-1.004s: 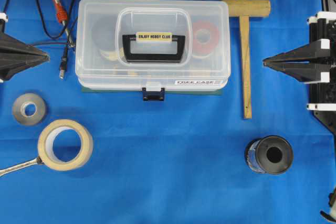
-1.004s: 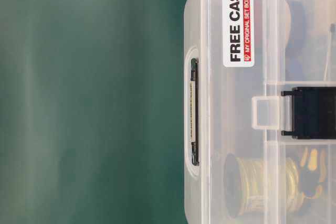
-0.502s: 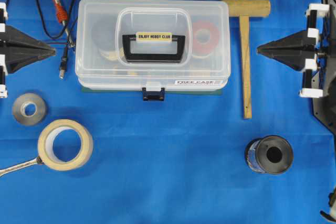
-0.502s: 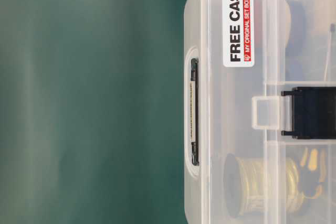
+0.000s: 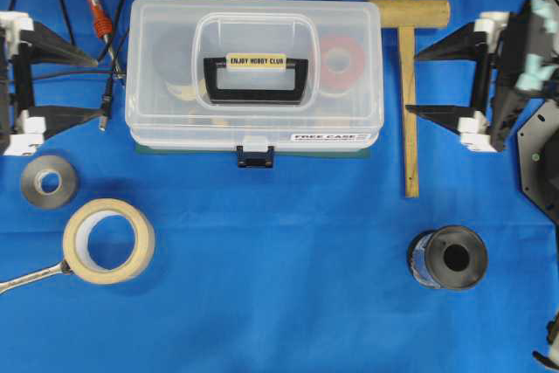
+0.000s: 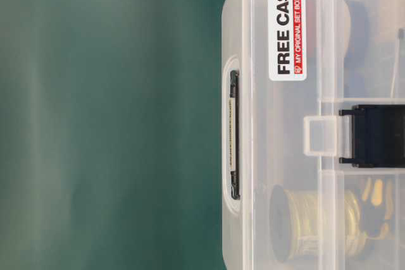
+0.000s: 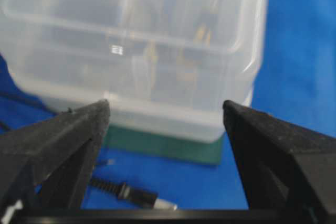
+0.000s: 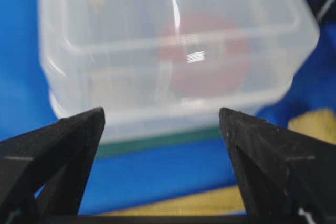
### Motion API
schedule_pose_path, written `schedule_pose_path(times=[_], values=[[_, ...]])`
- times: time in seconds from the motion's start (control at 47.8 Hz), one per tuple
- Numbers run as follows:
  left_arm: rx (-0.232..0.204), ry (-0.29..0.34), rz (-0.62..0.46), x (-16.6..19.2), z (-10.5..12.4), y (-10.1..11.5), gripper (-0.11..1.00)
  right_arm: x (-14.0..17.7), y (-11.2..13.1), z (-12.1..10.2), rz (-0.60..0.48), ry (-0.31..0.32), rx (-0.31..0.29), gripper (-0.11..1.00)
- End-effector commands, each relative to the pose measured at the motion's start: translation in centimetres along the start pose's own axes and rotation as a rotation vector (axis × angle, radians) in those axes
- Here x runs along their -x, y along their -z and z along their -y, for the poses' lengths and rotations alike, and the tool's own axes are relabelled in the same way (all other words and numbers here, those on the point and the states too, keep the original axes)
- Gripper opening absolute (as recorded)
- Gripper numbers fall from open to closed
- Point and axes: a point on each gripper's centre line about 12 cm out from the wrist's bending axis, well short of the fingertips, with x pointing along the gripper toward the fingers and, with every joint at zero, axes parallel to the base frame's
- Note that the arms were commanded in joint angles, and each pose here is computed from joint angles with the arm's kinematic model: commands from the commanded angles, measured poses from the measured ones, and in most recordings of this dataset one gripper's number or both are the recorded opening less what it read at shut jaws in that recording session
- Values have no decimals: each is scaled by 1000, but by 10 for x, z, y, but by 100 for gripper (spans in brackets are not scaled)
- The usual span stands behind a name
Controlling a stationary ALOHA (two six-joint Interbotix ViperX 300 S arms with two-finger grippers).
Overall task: Open the tool box with both arms.
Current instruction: 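Move both grippers inward to the front corners of the box lid, then lift the lid upward and back with both grippers, swinging it open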
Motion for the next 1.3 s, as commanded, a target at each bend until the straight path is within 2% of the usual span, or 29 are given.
schedule_pose_path(times=[0.0, 0.188, 0.335, 0.627, 1.087, 1.276], values=[[4, -8, -15, -7, -2, -3, 81, -8, -2, 1, -19, 6, -7, 84], [-5, -12, -26, -19, -3, -4, 81, -20, -1, 1, -48, 9, -7, 85], [-7, -15, 15, -25, -3, -11, 81, -27, -5, 1, -41, 10, -8, 85], [-7, -15, 8, -33, -4, -13, 81, -37, -18, 0, -18, 9, -6, 85], [-11, -14, 26, -31, -3, -16, 81, -39, -37, -2, 22, 4, -6, 85], [-9, -16, 61, -25, -4, -23, 81, -33, -45, -3, 43, 2, 1, 85]])
